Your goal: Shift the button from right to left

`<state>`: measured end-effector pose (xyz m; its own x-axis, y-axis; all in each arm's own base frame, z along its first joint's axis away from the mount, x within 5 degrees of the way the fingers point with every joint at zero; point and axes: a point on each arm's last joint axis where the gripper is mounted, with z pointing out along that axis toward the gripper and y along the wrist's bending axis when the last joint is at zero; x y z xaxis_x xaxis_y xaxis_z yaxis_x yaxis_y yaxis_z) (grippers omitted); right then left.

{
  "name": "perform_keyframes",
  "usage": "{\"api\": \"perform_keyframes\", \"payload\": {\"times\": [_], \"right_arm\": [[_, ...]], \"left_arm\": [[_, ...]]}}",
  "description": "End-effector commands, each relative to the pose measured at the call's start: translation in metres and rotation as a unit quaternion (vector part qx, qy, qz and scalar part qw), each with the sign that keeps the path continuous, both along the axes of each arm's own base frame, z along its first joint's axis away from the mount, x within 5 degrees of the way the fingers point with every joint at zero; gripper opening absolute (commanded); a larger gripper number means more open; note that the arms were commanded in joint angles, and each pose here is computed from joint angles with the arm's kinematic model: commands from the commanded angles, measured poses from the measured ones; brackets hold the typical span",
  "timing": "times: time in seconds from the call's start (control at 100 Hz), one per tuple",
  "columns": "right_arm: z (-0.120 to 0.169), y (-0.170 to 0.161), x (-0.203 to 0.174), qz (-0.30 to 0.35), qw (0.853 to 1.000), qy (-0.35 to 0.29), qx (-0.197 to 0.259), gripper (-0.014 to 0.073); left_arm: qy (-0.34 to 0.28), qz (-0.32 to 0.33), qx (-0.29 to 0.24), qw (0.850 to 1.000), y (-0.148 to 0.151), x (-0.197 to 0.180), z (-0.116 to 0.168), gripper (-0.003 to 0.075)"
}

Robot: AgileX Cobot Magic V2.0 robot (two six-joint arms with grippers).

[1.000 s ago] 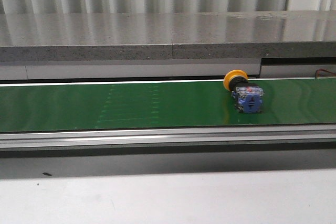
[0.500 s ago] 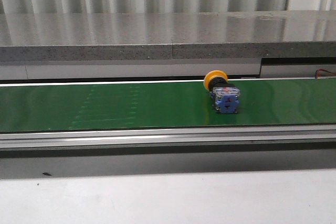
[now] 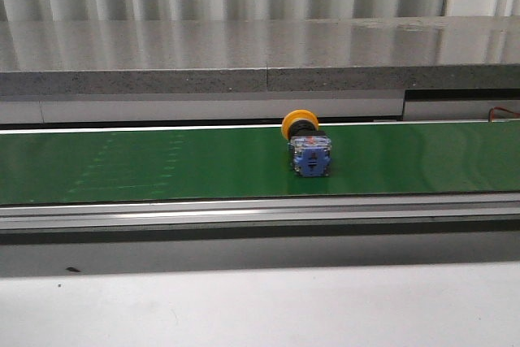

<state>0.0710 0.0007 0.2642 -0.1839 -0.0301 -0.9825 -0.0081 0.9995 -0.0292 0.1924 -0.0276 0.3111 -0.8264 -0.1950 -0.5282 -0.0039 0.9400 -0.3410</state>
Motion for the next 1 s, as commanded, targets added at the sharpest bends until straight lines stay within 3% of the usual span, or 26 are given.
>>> {"api": "perform_keyframes", "payload": {"times": [0.0, 0.29, 0.53, 0.83, 0.99], "right_arm": [[0.015, -0.001, 0.001, -0.002, 0.999, -0.049, -0.008, -0.0066], [0.015, -0.001, 0.001, -0.002, 0.999, -0.049, -0.008, -0.0066], [0.015, -0.001, 0.001, -0.002, 0.999, -0.049, -0.008, -0.0066], [0.015, -0.001, 0.001, -0.002, 0.999, -0.049, -0.008, -0.0066], [0.015, -0.001, 0.001, -0.002, 0.999, -0.049, -0.008, -0.0066]], "left_arm": [[-0.001, -0.020, -0.027, 0.999, -0.010, 0.014, 0.015, 0.0563], [0.071, -0.060, -0.063, 0.994, -0.060, 0.064, 0.019, 0.0563], [0.113, -0.124, -0.058, 0.984, -0.115, 0.096, 0.018, 0.0563], [0.148, -0.150, -0.020, 0.977, -0.177, 0.116, 0.009, 0.0562], [0.179, -0.134, 0.044, 0.974, -0.191, 0.122, -0.007, 0.0562]]}}
